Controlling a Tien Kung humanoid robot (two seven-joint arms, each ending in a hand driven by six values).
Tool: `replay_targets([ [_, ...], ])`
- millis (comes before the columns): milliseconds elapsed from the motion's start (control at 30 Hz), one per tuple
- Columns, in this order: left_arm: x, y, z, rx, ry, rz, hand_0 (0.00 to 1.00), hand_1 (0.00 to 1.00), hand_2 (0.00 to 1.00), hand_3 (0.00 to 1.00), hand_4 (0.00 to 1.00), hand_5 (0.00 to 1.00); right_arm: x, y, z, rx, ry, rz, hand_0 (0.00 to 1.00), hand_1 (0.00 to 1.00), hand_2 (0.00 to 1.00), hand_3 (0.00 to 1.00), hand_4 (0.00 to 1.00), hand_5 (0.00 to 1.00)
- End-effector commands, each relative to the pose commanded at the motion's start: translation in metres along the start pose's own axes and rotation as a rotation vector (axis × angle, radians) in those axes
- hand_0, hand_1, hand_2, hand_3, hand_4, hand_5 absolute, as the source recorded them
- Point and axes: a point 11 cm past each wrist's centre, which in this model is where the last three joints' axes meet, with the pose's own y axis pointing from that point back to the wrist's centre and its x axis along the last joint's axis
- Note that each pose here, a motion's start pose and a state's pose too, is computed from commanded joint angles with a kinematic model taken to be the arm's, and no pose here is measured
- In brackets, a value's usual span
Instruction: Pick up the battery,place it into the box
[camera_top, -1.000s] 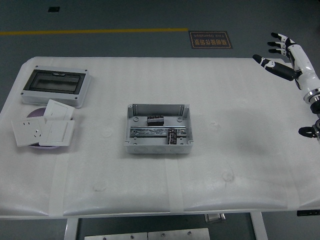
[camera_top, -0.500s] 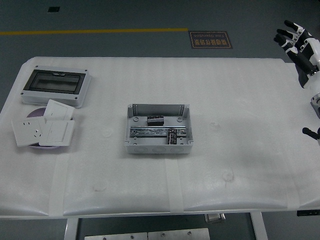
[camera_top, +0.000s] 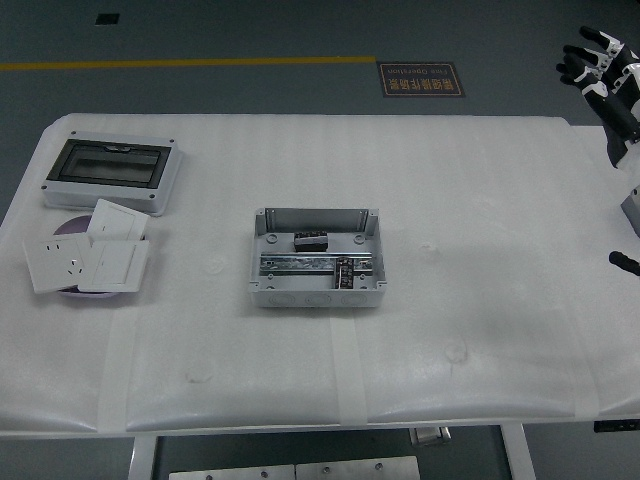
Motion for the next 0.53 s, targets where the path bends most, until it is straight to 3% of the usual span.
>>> replay_targets([
  [267, 0.002, 0.000, 0.000, -0.002, 0.003, 0.002, 0.682, 0.677, 0.578, 0.663, 0.698, 0.337, 0.005, 0.002, 0.001, -0.004, 0.039, 0.010, 0.762, 0.707, 0.770, 0.870, 0.875, 0.463],
  [533, 0.004, 0.000, -0.004, 0.029, -0.072, 0.018, 0.682, 0.678, 0.587, 0.664, 0.698, 0.336, 0.017, -0.009, -0.016, 0.023, 0.250, 0.006, 0.762, 0.711, 0.775, 0.901, 0.873, 0.459],
])
